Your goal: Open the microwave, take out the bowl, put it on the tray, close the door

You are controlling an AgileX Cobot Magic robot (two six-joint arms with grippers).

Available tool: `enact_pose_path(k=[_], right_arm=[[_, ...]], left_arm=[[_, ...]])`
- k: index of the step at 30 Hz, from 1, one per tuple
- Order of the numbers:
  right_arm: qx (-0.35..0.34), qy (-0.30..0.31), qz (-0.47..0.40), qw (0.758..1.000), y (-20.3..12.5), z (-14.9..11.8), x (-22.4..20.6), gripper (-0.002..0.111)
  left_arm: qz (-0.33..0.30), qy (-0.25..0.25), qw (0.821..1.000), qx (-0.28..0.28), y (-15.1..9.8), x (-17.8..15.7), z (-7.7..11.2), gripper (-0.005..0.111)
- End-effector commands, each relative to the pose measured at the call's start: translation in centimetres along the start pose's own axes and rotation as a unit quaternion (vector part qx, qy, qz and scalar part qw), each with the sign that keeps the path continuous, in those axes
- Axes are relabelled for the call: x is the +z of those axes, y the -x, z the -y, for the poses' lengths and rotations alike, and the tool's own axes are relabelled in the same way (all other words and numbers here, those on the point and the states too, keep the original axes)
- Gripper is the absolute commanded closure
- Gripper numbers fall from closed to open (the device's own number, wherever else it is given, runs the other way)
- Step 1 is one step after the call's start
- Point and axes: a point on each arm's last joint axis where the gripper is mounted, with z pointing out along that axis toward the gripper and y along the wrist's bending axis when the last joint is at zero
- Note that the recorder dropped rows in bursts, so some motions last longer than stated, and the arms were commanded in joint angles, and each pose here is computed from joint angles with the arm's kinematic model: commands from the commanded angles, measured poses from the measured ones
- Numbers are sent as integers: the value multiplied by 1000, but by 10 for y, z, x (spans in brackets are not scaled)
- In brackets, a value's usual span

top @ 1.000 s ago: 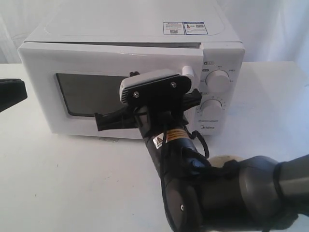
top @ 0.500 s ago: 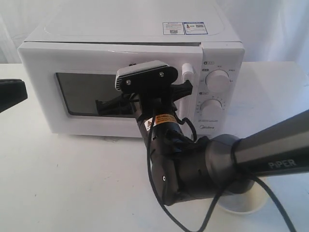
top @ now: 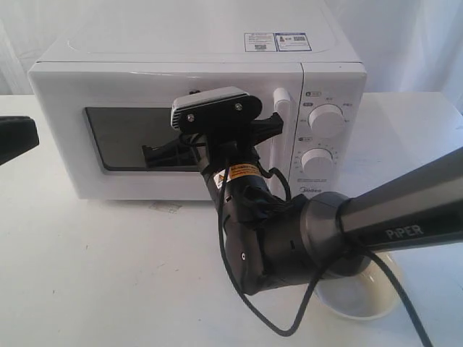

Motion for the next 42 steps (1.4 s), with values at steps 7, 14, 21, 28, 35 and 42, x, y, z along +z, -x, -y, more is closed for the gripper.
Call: enact_pose_path(k=[7, 14, 21, 28, 35, 42], right_arm=[[-1, -18, -8, 1000, 24, 16, -48, 108], [-8, -3, -19, 1000, 32, 35, -84, 108], [3, -44, -44, 998, 26, 45, -88, 108], [4, -45, -45, 998, 26, 45, -88, 108], [4, -45, -45, 998, 26, 45, -88, 108], [4, -45, -45, 998, 26, 45, -88, 108]], left_arm=[[6, -4, 1000, -11, -1, 0, 1, 107], [4, -11, 1000, -12, -1, 0, 2, 107], [5, -5, 1000, -11, -1, 0, 1, 107], [5, -5, 1000, -10, -1, 0, 1, 107], [7, 7, 1000, -2, 0, 0, -1, 107], [16, 54, 998, 26, 2, -5, -5, 107]])
